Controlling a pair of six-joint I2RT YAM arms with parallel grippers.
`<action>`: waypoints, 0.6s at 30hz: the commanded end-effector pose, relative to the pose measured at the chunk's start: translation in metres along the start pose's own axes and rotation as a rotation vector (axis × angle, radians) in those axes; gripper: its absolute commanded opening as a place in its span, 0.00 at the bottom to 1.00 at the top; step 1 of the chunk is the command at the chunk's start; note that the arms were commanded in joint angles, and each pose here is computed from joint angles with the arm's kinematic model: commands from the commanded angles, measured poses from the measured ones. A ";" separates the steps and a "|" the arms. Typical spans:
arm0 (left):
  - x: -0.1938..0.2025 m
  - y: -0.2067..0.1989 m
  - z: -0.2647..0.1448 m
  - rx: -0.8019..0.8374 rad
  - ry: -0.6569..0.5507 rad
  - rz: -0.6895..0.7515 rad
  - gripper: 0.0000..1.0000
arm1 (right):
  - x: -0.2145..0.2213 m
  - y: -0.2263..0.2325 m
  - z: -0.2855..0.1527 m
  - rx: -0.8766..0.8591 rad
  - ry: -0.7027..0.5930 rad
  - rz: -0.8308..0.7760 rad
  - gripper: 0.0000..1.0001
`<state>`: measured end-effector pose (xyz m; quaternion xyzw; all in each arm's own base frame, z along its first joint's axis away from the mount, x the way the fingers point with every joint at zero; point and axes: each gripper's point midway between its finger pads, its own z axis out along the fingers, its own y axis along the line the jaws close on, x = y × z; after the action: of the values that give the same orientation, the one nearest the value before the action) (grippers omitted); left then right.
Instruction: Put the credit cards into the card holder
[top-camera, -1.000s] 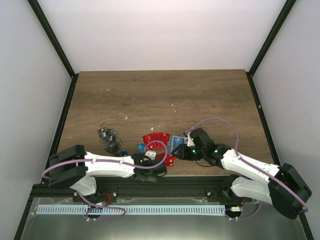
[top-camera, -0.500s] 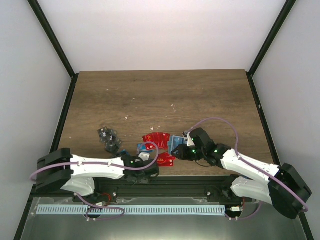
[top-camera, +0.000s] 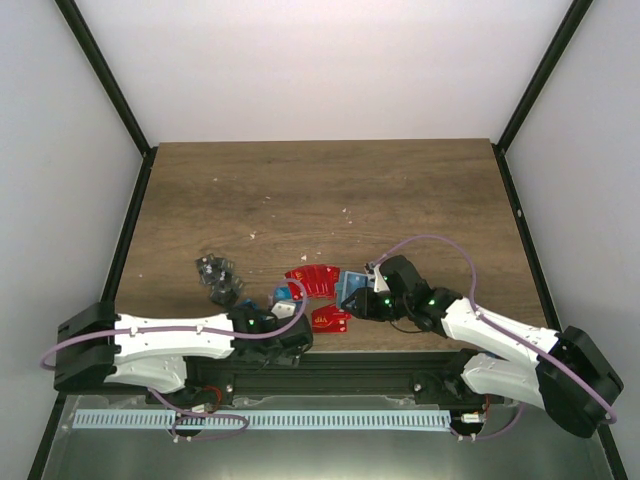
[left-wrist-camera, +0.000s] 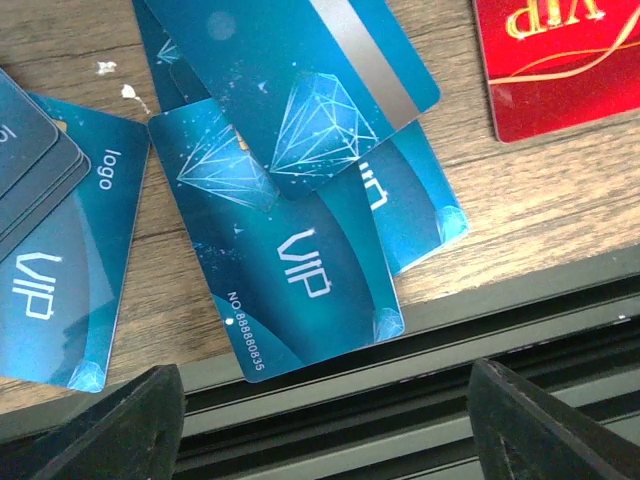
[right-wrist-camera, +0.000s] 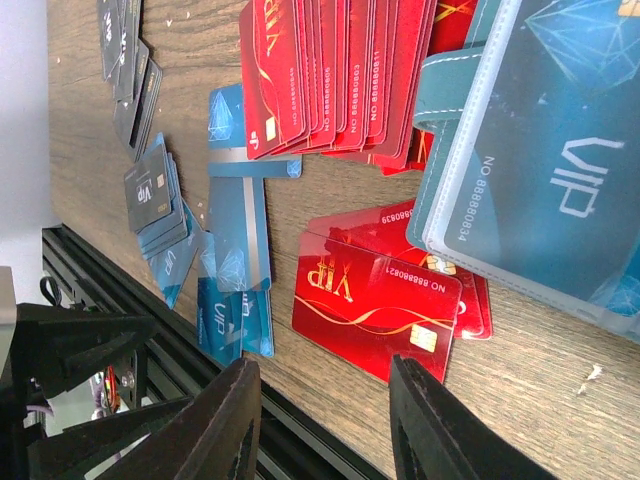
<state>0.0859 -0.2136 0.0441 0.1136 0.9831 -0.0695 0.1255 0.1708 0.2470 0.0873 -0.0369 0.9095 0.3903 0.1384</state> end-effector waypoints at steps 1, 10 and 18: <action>-0.005 0.001 0.003 -0.039 -0.014 -0.012 0.83 | -0.003 0.010 -0.001 -0.030 -0.008 -0.012 0.37; -0.004 0.006 0.027 -0.113 -0.009 -0.017 0.87 | 0.001 0.007 -0.002 -0.022 -0.005 -0.008 0.37; 0.000 0.006 0.041 -0.135 0.005 -0.005 0.85 | 0.001 0.006 -0.002 -0.022 -0.005 -0.009 0.37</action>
<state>0.0931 -0.2132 0.0107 0.1074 0.9864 -0.0075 0.1241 0.1700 0.2475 0.0892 -0.0371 0.9080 0.3936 0.1382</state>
